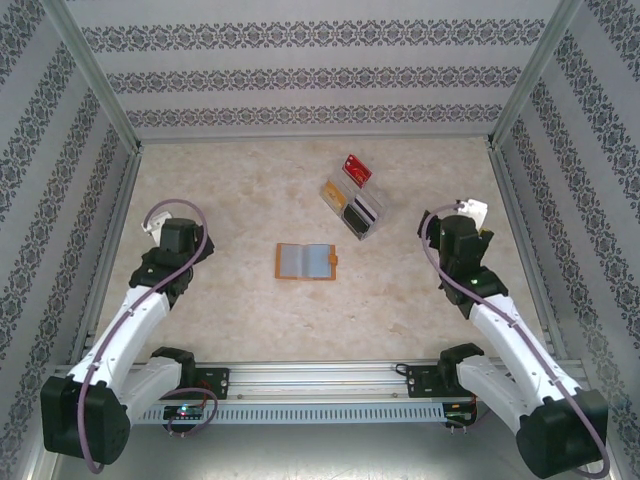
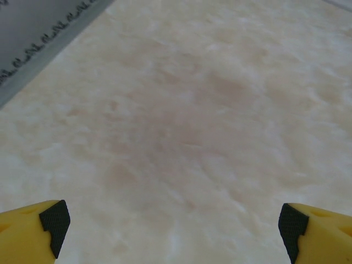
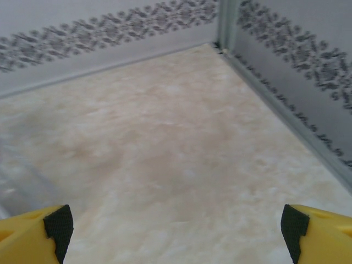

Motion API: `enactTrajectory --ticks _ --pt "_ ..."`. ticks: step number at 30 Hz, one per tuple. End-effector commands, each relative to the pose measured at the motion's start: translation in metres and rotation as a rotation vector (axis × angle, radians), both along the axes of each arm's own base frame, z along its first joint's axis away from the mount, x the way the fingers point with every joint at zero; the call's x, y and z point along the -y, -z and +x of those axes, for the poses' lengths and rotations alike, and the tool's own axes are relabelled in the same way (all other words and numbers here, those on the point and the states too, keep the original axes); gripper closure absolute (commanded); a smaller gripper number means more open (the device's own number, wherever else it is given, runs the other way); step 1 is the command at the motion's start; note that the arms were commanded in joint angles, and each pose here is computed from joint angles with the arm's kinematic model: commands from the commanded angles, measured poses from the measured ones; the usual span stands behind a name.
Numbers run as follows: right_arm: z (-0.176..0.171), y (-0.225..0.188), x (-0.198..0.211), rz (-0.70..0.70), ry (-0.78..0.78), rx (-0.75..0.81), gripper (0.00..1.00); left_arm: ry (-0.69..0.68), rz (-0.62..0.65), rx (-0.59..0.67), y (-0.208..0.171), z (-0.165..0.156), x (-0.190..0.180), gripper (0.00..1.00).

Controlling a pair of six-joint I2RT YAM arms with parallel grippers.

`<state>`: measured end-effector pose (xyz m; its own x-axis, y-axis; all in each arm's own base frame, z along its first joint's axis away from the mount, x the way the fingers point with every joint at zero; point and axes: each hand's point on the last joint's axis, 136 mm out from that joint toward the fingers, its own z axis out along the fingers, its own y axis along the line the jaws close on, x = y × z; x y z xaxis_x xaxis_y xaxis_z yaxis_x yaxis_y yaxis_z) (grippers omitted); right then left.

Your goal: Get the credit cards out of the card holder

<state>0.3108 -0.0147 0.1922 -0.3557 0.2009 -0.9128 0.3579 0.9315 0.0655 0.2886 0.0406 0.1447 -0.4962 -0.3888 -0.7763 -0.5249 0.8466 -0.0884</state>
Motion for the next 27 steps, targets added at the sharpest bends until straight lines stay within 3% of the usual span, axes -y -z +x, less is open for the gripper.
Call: enactTrajectory --ticks 1,5,11,19,27 --pt "0.005 0.001 0.021 -0.095 0.073 0.073 0.02 -0.038 0.129 0.119 -0.016 0.012 -0.018 0.01" --pt "0.013 0.032 0.028 -0.116 0.089 0.021 0.02 0.035 0.216 0.187 -0.007 0.025 -0.016 0.01" --pt "0.035 0.055 0.012 -0.149 -0.022 0.039 0.02 0.206 0.280 0.259 0.005 0.047 0.001 0.01" --pt "0.060 0.059 -0.018 -0.187 -0.222 0.071 0.02 0.356 0.209 0.297 0.027 0.078 0.011 0.01" --pt "0.074 0.068 -0.021 -0.164 -0.292 0.112 0.02 0.429 0.157 0.323 0.044 0.095 0.017 0.01"
